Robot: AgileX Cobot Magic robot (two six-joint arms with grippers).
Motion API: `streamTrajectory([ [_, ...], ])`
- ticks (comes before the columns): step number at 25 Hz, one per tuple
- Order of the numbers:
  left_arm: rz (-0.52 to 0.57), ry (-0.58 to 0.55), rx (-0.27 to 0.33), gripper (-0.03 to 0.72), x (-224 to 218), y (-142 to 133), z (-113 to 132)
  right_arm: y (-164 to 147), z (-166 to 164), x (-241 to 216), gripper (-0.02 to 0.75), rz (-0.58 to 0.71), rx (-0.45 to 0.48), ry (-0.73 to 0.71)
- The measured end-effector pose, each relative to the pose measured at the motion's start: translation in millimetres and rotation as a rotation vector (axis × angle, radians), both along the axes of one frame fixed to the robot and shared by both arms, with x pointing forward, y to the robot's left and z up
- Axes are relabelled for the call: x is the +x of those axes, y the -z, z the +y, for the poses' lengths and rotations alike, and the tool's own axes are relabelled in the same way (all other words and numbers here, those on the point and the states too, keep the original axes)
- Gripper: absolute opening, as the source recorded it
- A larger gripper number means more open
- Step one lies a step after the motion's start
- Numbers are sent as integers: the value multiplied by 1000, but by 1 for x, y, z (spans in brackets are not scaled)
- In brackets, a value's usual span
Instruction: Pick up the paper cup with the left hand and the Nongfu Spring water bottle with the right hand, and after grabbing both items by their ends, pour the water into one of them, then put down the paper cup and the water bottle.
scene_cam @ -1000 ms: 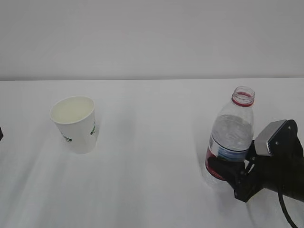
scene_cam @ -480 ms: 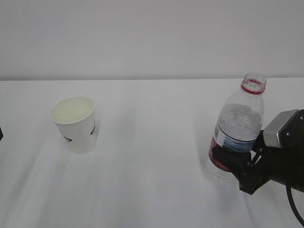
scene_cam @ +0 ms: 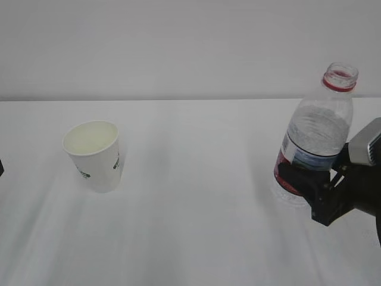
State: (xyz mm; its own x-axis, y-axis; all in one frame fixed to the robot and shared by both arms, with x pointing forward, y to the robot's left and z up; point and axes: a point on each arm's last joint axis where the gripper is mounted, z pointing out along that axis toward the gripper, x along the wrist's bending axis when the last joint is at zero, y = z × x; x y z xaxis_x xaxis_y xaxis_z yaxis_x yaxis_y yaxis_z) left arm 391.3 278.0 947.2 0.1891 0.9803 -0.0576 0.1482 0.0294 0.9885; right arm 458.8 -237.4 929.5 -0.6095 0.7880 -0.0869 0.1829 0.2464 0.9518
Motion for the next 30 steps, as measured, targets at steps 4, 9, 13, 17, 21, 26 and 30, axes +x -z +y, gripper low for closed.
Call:
streamTrajectory([
  [4,0,0,0,579,0,0,0,-12,-3,-4,503,-15,-27,29],
  [9,1,0,0,579,0,0,0,-33,-8,-11,503,-74,-42,80],
  [13,1,0,0,579,0,0,0,-48,-11,-17,503,-111,-41,112],
  [17,4,0,1,579,0,0,0,-52,-13,-22,503,-99,-36,138],
  [21,4,0,1,579,0,0,0,-50,-14,-23,503,-54,-2,163],
  [26,6,0,1,579,0,1,0,-47,-16,-23,503,-6,7,189],
  [30,6,0,1,579,0,1,0,-45,-17,-23,503,30,23,210],
])
